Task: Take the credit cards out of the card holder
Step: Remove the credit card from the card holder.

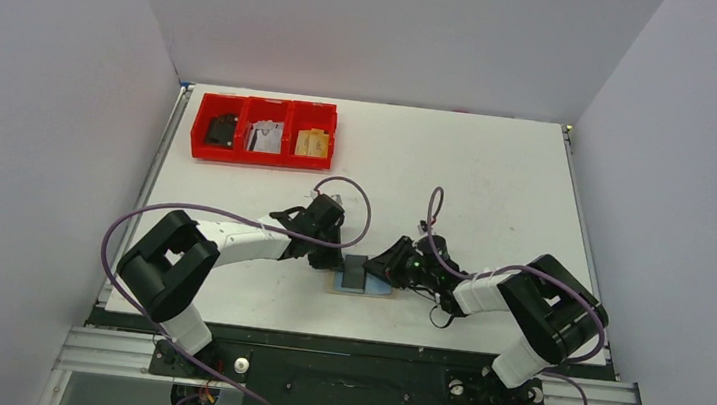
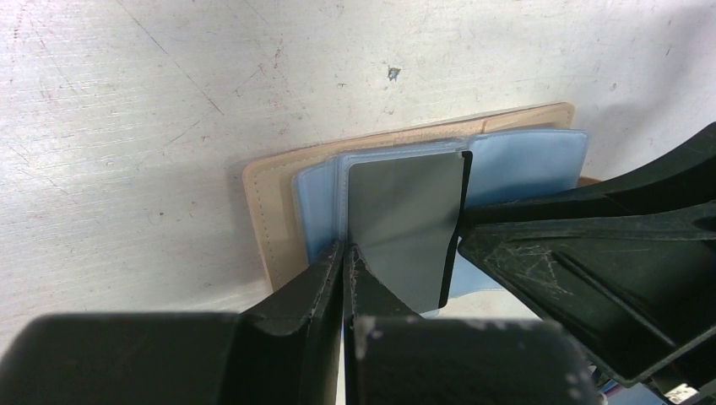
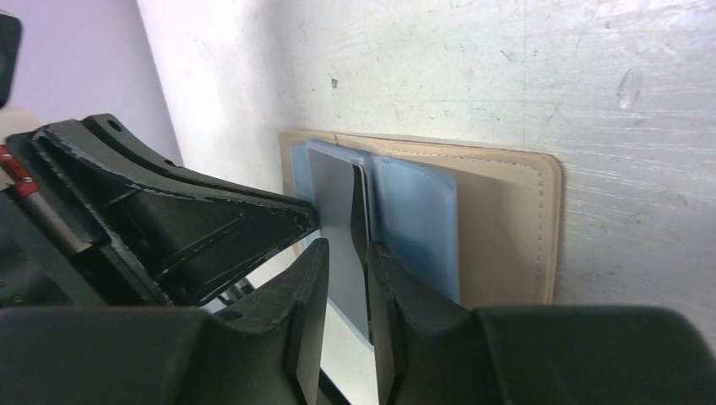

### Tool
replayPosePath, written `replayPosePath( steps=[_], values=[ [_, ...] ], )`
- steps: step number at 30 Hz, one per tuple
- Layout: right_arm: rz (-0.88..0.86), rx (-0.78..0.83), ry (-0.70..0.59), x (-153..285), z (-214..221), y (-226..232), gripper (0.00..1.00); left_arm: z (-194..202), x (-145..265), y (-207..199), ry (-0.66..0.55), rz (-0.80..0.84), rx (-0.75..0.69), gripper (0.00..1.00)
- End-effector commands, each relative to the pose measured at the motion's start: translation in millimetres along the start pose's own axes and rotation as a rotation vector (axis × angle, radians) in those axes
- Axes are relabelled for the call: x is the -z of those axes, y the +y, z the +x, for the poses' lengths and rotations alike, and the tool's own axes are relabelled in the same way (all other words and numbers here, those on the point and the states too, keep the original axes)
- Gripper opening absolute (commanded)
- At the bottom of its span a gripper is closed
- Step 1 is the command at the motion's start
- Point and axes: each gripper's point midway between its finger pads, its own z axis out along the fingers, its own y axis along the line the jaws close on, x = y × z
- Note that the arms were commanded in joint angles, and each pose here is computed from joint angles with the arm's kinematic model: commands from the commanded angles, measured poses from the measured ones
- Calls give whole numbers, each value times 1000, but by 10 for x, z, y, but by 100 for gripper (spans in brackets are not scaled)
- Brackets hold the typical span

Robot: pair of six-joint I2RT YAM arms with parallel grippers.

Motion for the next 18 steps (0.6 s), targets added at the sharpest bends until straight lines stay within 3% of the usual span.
replayPosePath(
  steps=[1, 18],
  values=[
    [-103, -14, -27, -14, -88, 201, 18, 183, -116, 241, 50, -81, -9, 0],
    [0, -4, -37, -45, -85, -61, 12, 171, -126, 226, 51, -81, -12, 0]
  ],
)
